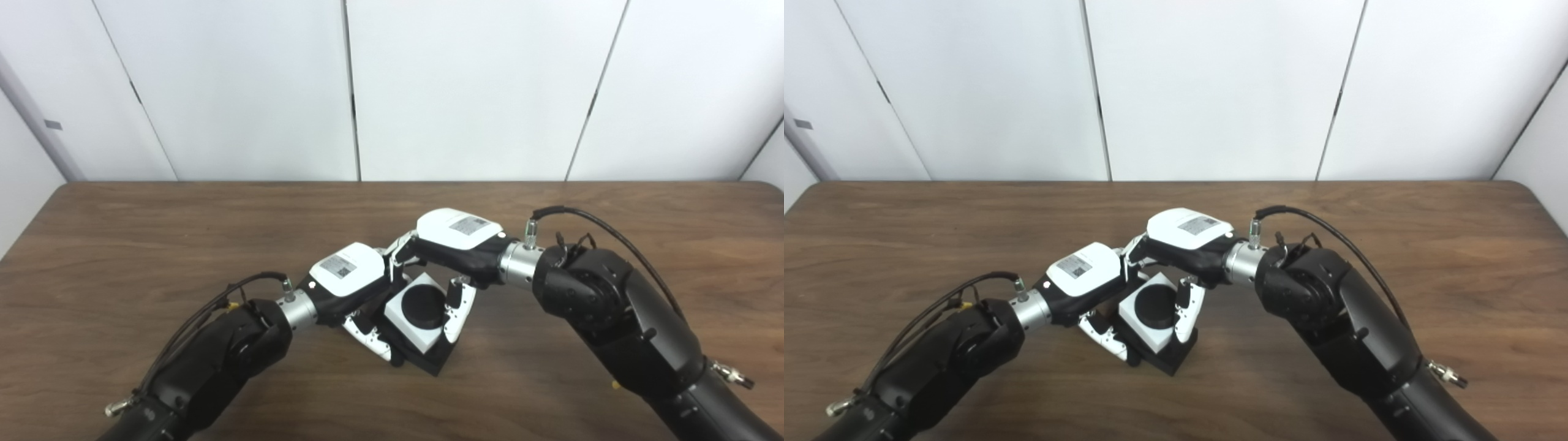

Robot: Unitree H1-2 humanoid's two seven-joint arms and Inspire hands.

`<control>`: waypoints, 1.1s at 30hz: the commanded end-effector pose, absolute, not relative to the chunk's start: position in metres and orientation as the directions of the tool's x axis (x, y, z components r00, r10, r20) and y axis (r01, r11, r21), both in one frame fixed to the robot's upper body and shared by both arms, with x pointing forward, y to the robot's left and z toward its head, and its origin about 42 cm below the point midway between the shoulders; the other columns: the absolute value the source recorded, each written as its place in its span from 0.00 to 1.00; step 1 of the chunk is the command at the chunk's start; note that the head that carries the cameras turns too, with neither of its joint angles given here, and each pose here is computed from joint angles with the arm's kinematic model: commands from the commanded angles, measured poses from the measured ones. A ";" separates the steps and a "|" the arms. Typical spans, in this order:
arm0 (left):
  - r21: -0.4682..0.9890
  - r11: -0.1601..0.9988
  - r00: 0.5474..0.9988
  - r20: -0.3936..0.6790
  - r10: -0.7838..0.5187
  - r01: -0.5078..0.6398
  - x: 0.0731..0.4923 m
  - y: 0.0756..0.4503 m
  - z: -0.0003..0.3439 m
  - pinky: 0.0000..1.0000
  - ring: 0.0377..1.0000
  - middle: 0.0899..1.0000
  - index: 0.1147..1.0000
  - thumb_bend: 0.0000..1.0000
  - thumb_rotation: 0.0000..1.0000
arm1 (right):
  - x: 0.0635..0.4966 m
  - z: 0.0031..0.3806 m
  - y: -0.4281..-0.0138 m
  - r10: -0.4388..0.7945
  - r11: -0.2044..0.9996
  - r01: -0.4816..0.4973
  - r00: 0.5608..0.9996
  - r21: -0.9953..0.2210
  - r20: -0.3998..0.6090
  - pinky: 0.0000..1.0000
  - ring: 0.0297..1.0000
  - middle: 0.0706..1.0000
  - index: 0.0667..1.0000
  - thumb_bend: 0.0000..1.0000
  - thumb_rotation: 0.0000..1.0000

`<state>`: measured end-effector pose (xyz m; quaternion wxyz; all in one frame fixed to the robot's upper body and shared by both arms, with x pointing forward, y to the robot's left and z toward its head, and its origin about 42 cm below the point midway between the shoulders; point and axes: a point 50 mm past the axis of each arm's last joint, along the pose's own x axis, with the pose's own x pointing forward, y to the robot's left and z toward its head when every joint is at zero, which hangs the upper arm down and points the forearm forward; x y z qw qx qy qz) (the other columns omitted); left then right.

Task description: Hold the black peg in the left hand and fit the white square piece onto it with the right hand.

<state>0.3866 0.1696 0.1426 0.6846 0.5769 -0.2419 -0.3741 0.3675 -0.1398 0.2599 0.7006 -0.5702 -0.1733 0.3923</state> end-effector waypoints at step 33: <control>0.953 -0.074 0.581 -0.240 -0.778 0.295 0.375 0.169 0.116 0.88 0.95 0.91 0.42 0.52 0.08 | 0.374 0.272 -0.168 0.693 0.022 -0.359 0.678 -0.933 -0.245 0.81 0.90 0.92 0.90 0.96 0.29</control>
